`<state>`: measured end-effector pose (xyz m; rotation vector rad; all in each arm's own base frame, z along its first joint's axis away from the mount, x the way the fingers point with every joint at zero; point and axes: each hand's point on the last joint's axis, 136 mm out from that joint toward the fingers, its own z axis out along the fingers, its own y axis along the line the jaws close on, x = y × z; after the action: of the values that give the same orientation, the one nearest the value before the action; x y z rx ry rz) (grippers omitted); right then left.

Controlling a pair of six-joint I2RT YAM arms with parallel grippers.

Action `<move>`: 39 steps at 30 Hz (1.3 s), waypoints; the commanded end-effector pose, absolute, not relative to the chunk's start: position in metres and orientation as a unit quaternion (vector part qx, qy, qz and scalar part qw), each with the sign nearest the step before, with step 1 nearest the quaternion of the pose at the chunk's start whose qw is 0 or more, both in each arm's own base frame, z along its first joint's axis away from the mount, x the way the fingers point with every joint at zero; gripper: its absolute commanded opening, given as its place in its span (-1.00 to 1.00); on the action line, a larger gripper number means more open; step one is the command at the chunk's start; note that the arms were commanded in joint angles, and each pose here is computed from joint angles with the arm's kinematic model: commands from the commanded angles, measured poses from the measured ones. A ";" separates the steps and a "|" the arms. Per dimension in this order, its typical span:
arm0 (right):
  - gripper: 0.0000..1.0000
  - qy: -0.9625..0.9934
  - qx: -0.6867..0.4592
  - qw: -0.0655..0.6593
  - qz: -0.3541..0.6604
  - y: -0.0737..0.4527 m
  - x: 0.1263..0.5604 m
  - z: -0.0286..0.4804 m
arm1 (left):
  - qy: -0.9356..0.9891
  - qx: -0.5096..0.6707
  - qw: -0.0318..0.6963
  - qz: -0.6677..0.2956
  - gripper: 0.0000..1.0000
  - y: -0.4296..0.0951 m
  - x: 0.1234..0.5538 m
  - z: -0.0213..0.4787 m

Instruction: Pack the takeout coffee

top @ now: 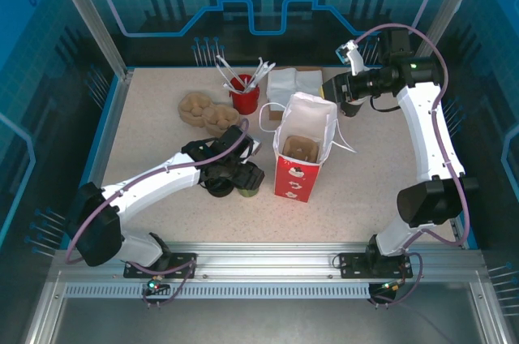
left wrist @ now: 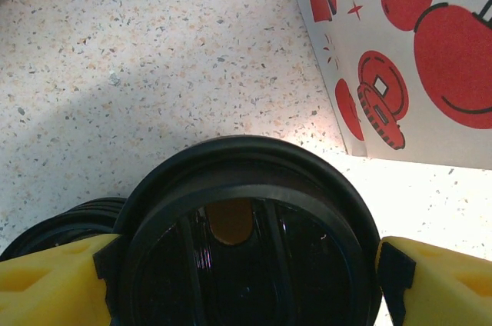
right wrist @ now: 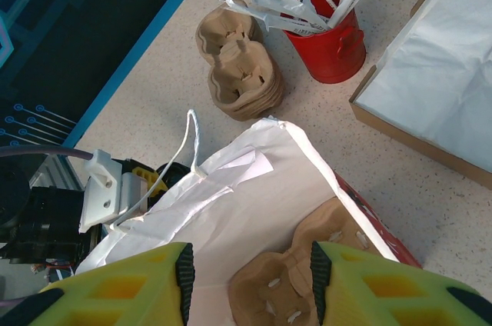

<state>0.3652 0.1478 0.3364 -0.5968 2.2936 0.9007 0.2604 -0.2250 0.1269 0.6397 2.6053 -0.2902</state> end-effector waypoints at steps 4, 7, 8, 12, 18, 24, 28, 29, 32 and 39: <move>-0.08 0.858 -0.228 0.301 0.348 0.149 0.359 0.342 | 0.946 0.219 0.210 -0.110 0.75 -0.221 0.254 0.139; -0.08 0.857 -0.228 0.303 0.348 0.148 0.359 0.344 | 0.945 0.216 0.216 -0.112 0.78 -0.220 0.255 0.145; -0.08 0.857 -0.229 0.303 0.349 0.148 0.359 0.344 | 0.945 0.215 0.219 -0.113 0.78 -0.220 0.256 0.146; -0.08 0.856 -0.229 0.303 0.351 0.149 0.358 0.344 | 0.945 0.215 0.221 -0.114 0.76 -0.220 0.255 0.148; -0.08 0.856 -0.228 0.302 0.353 0.149 0.359 0.345 | 0.946 0.212 0.217 -0.114 0.76 -0.223 0.259 0.145; -0.08 0.855 -0.228 0.302 0.354 0.149 0.358 0.346 | 0.946 0.207 0.220 -0.119 0.75 -0.229 0.264 0.147; -0.08 0.856 -0.227 0.300 0.356 0.149 0.359 0.345 | 0.947 0.209 0.215 -0.119 0.73 -0.232 0.267 0.146; -0.08 0.856 -0.227 0.300 0.355 0.149 0.359 0.345 | 0.947 0.210 0.214 -0.118 0.73 -0.233 0.267 0.145; -0.08 0.856 -0.227 0.298 0.356 0.149 0.358 0.344 | 0.948 0.211 0.209 -0.117 0.74 -0.234 0.267 0.142; -0.08 0.857 -0.227 0.295 0.356 0.149 0.357 0.342 | 0.951 0.209 0.199 -0.110 0.73 -0.232 0.265 0.134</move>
<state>0.3644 0.1480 0.3368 -0.5966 2.2926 0.9104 0.2659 -0.2304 0.1335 0.5941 2.6406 -0.2930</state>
